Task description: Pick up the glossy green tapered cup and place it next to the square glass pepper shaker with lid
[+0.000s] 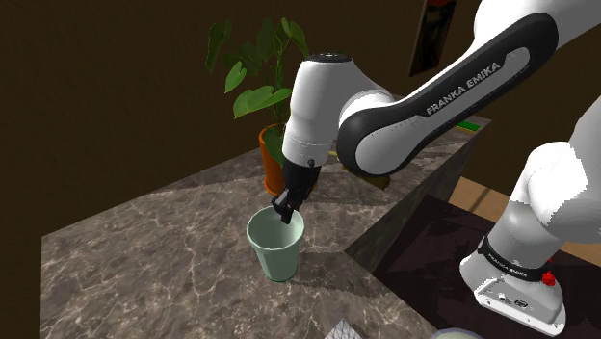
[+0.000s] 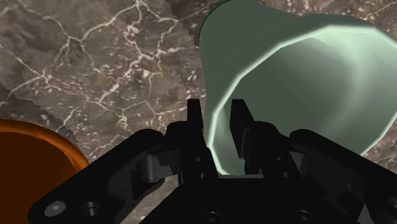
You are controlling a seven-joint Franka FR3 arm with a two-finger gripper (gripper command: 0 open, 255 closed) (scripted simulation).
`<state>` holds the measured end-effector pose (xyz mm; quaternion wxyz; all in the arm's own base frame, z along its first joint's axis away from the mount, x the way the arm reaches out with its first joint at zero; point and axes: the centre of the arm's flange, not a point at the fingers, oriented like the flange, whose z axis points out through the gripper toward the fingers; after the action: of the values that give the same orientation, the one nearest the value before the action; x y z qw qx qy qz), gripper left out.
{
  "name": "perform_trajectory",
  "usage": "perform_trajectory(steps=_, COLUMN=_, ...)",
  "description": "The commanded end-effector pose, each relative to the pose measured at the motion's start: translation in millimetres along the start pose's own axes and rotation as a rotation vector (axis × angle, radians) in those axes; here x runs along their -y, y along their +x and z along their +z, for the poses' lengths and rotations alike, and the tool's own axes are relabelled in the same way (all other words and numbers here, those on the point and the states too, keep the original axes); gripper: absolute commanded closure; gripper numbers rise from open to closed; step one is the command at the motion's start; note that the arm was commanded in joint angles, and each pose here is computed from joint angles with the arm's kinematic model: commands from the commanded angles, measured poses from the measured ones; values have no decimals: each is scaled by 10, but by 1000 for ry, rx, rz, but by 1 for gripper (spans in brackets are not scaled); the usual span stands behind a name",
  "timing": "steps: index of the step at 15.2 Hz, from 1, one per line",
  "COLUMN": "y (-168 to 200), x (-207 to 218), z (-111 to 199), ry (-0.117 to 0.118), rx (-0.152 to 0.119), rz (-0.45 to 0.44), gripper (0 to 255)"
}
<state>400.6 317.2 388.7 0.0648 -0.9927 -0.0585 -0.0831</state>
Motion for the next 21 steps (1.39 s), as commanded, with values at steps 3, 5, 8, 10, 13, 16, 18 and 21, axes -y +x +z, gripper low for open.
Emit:
perform_trajectory(steps=3, y=24, x=21, z=-151, ry=0, rx=1, rz=-1, gripper=255)
perform_trajectory(steps=5, y=42, x=33, z=-254, ry=0, rx=1, rz=-1, gripper=255)
perform_trajectory(steps=8, y=70, x=52, z=-409, ry=0, rx=1, rz=-1, gripper=255)
perform_trajectory(steps=10, y=88, x=65, z=-512, ry=0, rx=1, rz=-1, gripper=255)
perform_trajectory(steps=13, y=115, x=84, z=-667, ry=0, rx=1, rz=-1, gripper=255)
perform_trajectory(steps=16, y=143, x=103, z=-822, ry=0, rx=1, rz=-1, gripper=255)
perform_trajectory(steps=18, y=161, x=115, z=-926, ry=0, rx=1, rz=-1, gripper=255)
perform_trajectory(steps=21, y=188, x=134, z=-1080, ry=0, rx=1, rz=-1, gripper=255)
